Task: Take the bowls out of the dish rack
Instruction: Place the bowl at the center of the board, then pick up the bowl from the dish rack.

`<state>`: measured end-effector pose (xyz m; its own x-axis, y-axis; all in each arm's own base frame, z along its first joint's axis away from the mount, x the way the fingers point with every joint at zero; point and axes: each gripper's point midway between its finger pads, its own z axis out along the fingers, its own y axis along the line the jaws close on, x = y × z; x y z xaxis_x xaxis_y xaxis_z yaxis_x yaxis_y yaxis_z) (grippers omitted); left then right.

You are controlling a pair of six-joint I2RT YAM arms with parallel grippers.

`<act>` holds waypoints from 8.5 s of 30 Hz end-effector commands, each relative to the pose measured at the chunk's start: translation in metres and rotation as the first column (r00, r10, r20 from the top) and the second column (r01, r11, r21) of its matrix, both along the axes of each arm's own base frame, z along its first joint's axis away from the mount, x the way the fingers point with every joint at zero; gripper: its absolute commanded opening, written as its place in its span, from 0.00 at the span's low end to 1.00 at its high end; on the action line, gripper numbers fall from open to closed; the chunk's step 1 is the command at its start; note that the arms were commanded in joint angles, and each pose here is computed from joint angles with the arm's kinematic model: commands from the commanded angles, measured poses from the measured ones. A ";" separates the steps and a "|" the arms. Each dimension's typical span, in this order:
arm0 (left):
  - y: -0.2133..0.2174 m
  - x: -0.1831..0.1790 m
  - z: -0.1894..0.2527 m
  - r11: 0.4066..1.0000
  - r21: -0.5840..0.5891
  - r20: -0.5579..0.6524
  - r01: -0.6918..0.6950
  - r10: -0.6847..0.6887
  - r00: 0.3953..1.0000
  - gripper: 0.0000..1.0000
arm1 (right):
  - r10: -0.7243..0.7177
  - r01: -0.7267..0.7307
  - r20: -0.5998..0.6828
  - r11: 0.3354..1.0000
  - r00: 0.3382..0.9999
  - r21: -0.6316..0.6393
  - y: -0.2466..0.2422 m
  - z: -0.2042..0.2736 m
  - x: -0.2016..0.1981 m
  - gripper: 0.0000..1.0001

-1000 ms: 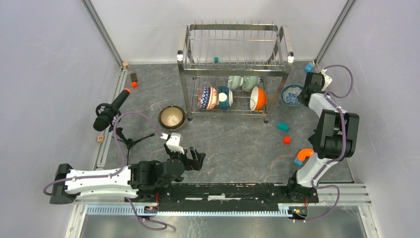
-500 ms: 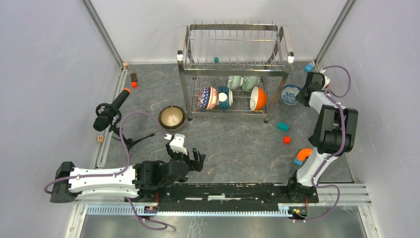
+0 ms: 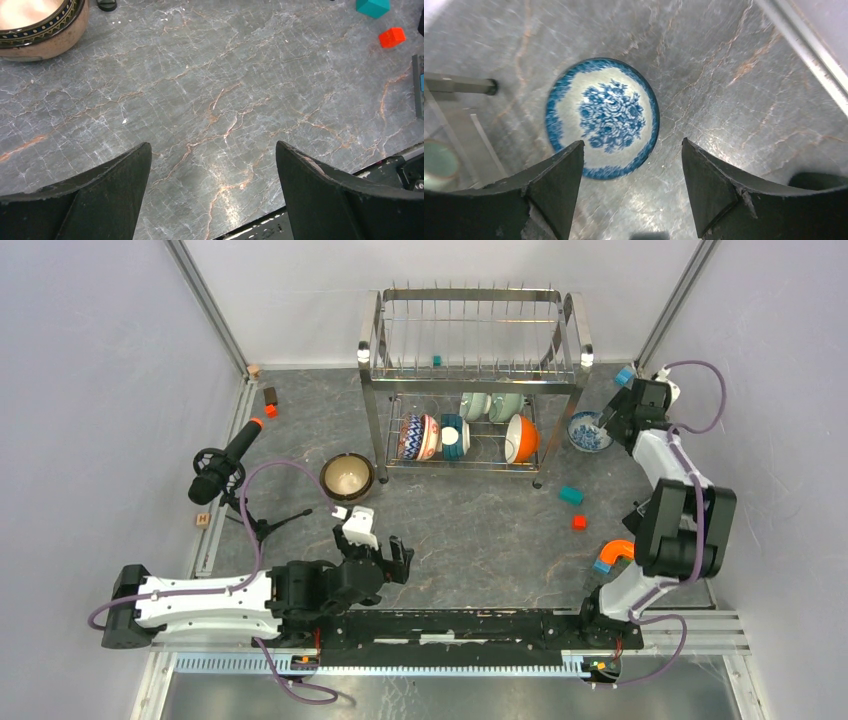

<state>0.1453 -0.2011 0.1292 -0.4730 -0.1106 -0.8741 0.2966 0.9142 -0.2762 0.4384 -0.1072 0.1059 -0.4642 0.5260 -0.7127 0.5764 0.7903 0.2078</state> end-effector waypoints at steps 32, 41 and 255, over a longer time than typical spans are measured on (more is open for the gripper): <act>-0.159 0.069 0.097 0.983 -0.096 0.251 0.158 -0.129 0.959 0.98 | 0.605 -0.612 0.461 0.775 0.649 -0.156 0.180 -0.002 -0.198 0.70; -0.205 0.127 0.099 0.917 -0.391 0.276 0.081 0.032 0.961 0.94 | 0.665 -0.708 0.536 0.687 0.520 -0.164 0.211 -0.003 -0.210 0.67; -0.096 -0.085 0.014 0.328 0.711 0.029 0.622 -0.897 0.440 0.02 | 0.926 -0.963 0.319 0.247 0.202 -0.109 0.291 0.123 -0.253 0.79</act>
